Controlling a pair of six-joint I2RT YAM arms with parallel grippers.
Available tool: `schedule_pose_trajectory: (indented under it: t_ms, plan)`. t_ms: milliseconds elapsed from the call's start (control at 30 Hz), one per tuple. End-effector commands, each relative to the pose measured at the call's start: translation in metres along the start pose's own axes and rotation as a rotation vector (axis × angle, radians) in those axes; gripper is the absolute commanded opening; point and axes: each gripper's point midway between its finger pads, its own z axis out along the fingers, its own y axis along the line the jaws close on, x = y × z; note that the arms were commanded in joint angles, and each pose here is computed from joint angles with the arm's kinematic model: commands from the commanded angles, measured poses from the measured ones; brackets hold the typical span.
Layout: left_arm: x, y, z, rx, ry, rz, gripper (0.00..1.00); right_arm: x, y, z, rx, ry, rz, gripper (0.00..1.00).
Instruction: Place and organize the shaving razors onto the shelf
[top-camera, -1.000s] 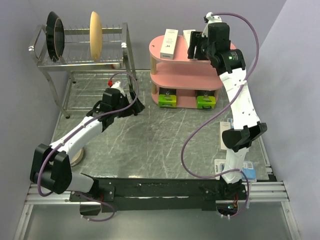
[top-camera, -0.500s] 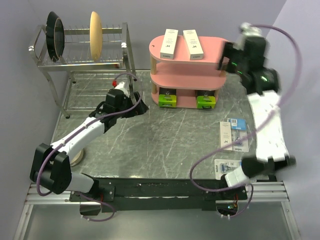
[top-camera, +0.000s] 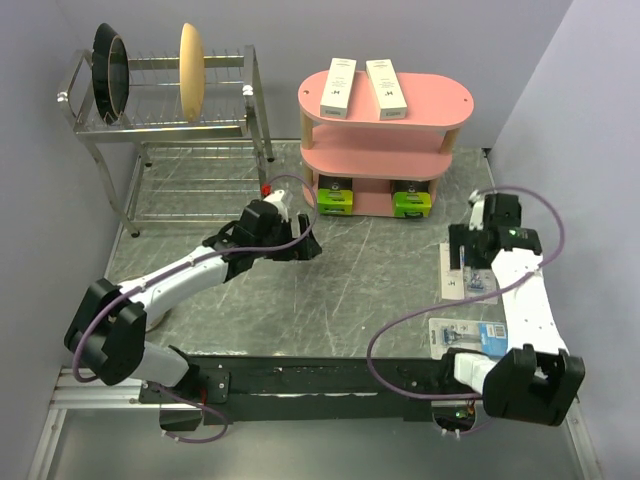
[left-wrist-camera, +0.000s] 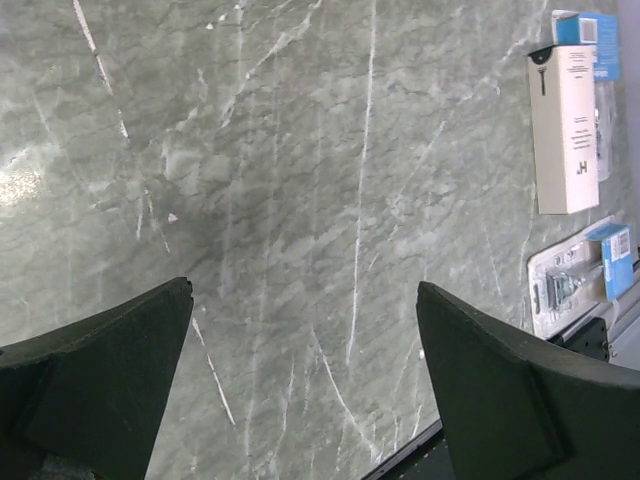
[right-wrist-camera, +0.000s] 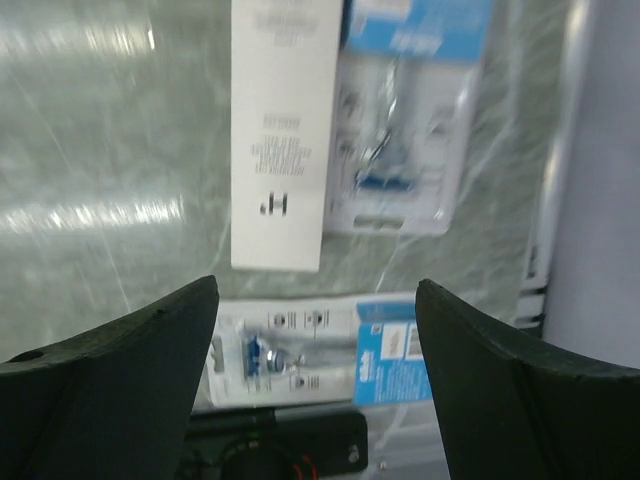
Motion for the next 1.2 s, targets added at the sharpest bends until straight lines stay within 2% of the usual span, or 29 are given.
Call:
schedule_pose_trajectory:
  t_ms: [0,133,233,500,867,1167]
  plan:
    - [-0.011,-0.006,0.005,0.024,-0.033,0.022,1.0,0.014,0.002,0.016,-0.02,0.071,-0.054,0.87]
    - [-0.008,-0.005,0.01,0.029,-0.023,0.003,0.99,0.018,0.008,0.031,-0.053,0.103,-0.088,0.89]
    - [-0.006,-0.004,0.014,0.022,-0.018,0.0,0.99,0.025,0.016,0.046,-0.073,0.173,-0.091,0.96]
    - [-0.013,-0.001,0.019,-0.001,-0.028,0.011,0.99,0.045,0.029,0.075,-0.071,0.323,-0.126,0.96]
    - [-0.013,0.003,0.033,-0.023,-0.011,0.005,1.0,0.068,0.026,0.092,-0.043,0.47,-0.126,0.86]
    - [-0.014,0.01,0.037,-0.043,-0.002,-0.005,1.0,0.079,0.028,0.099,-0.055,0.529,-0.133,0.69]
